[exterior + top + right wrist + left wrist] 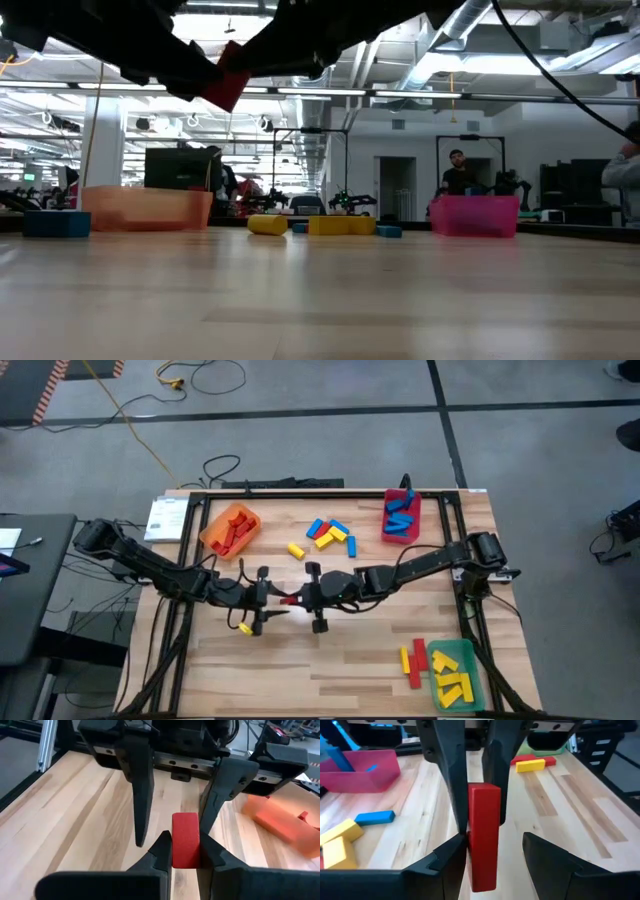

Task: Sort blocks
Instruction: Put the red block into the orange bin

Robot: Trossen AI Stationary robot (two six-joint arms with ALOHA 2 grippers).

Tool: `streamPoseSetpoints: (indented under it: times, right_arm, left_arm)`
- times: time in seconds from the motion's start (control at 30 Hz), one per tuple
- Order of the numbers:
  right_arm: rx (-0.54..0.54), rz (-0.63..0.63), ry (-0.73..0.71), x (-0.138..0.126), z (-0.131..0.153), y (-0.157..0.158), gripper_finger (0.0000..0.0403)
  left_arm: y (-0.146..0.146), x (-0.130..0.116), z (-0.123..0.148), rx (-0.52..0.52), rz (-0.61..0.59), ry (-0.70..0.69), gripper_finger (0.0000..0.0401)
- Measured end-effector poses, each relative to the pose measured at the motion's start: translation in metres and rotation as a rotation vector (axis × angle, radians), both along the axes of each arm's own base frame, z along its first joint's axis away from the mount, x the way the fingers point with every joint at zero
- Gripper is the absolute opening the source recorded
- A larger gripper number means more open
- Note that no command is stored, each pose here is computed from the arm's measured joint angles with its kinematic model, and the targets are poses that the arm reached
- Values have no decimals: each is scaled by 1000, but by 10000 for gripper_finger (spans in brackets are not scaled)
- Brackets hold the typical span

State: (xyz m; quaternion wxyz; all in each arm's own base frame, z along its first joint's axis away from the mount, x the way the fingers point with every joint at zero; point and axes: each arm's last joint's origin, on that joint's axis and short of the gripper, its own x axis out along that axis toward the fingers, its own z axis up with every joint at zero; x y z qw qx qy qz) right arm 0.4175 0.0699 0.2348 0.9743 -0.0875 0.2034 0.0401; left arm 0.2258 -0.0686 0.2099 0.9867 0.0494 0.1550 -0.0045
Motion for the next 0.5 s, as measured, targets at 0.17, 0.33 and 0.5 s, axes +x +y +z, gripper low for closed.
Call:
streamPoseSetpoints:
  times: [0.17, 0.33, 0.5]
  right_arm:
    - [5, -4, -1, 0, 0, -1, 57]
    - [7, -9, -13, 1, 1, -3, 57]
    - [9, -14, -22, 2, 2, -5, 56]
  left_arm:
    - [1, -1, -1, 25, 23, 13, 189]
    - [1, -1, -2, 31, 25, 15, 189]
    - [1, -1, -2, 27, 29, 14, 188]
